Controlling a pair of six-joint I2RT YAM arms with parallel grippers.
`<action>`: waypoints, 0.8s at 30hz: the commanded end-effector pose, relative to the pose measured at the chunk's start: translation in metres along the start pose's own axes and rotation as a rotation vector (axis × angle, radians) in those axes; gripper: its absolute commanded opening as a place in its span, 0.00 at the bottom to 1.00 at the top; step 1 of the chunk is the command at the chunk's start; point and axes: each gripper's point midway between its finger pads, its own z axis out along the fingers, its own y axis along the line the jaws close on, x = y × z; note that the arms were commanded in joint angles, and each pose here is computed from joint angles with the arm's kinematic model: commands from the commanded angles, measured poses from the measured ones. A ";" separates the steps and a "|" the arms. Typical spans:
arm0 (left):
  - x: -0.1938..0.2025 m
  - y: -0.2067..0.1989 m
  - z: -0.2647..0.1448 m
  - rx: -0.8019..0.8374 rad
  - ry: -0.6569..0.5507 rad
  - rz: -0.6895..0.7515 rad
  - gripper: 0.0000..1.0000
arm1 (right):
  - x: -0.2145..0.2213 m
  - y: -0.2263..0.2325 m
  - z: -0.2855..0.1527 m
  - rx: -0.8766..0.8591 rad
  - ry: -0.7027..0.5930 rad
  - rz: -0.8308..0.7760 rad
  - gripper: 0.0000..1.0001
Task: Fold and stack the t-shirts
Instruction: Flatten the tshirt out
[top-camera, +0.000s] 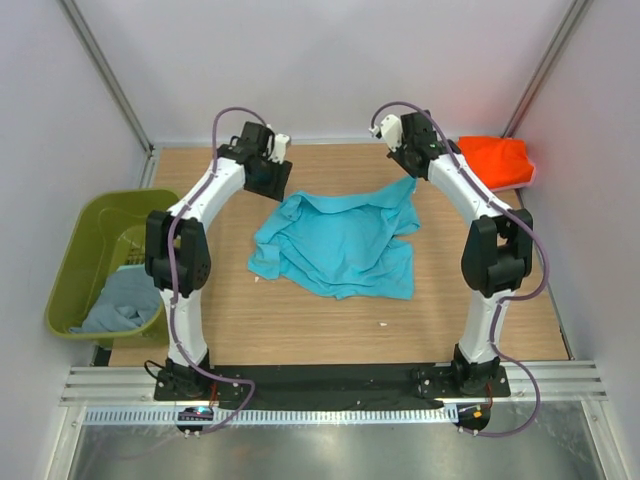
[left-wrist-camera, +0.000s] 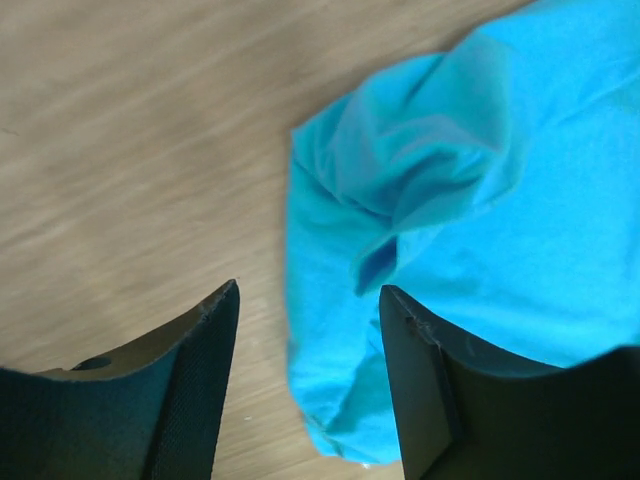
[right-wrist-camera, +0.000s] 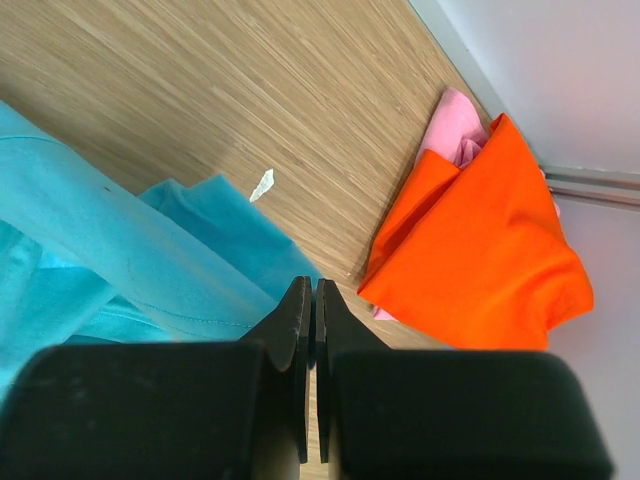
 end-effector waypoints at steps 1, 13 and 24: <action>0.028 -0.037 -0.003 0.297 0.098 -0.224 0.58 | -0.013 -0.010 0.005 0.030 -0.039 0.035 0.01; 0.023 -0.052 -0.002 0.521 0.088 -0.339 0.52 | -0.007 -0.014 0.014 0.037 -0.010 0.036 0.01; 0.012 -0.035 0.012 0.445 0.062 -0.312 0.48 | -0.008 -0.019 0.011 0.050 -0.008 0.039 0.01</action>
